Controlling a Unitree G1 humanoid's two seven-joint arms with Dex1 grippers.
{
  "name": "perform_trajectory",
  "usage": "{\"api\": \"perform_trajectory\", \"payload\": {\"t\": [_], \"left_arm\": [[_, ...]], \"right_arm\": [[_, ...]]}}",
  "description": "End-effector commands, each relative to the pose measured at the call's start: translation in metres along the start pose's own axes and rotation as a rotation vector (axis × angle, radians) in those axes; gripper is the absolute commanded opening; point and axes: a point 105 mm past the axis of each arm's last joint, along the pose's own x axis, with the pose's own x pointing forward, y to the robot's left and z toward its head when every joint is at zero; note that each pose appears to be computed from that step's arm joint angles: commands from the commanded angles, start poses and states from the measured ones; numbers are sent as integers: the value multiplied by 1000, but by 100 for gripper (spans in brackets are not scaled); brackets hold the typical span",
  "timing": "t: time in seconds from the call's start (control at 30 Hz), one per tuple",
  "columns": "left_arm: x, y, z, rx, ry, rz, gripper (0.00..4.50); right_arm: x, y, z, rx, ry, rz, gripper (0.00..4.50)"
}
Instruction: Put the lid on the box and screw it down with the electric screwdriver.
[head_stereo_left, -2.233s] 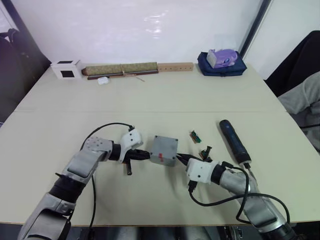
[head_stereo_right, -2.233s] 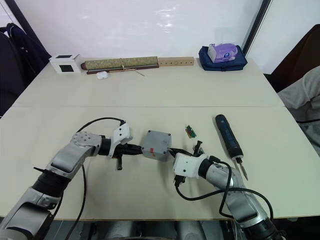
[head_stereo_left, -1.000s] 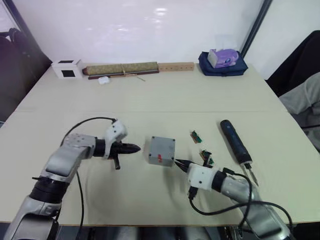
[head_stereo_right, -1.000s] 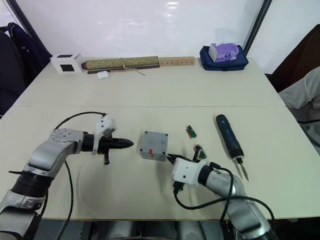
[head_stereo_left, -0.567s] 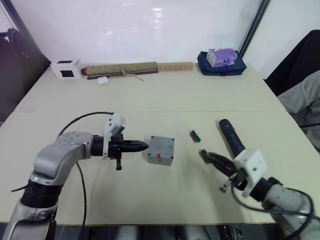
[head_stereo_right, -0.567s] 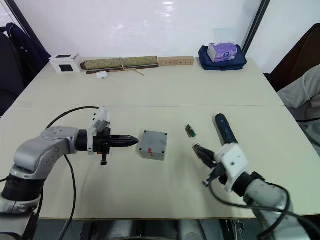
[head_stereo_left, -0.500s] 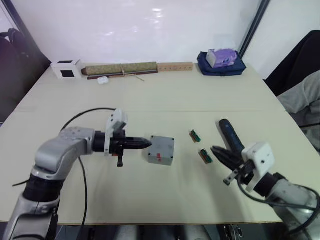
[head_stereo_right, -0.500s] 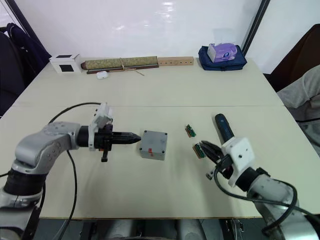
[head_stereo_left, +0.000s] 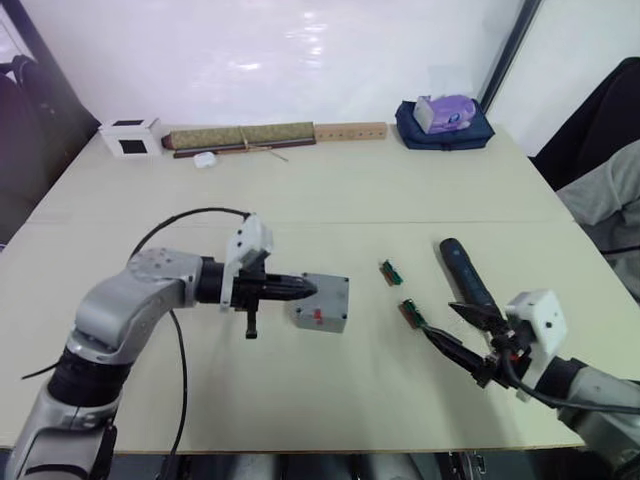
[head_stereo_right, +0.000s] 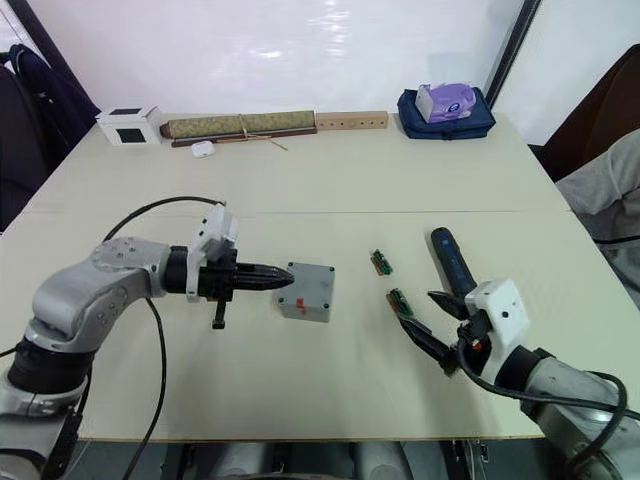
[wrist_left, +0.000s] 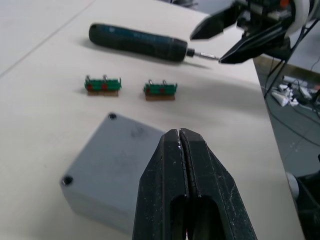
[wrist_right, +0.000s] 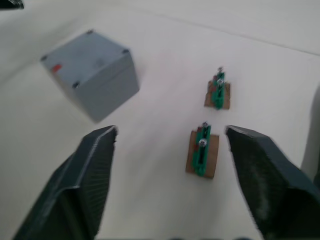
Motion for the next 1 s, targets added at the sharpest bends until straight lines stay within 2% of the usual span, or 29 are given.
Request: {"api": "perform_trajectory", "payload": {"t": [0.03,0.2,0.3,0.43,0.63,1.0], "left_arm": [[-3,6,6,77,19,18,0],[-7,13,0,89,48,32,0],[-13,16,0,82,55,39,0],[-16,17,0,88,62,41,0],[-13,13,6,99,59,13,0],[-17,14,7,117,75,-10,0]], "right_arm": [[9,2,1,-29,1,-3,379],[29,-9,2,-46,-10,-75,379],[35,-11,2,-58,-31,-112,323],[40,-9,-5,-57,-24,-135,162],[52,-18,-6,-53,-52,-194,162],[60,-24,-10,-64,-46,-194,162]]}}
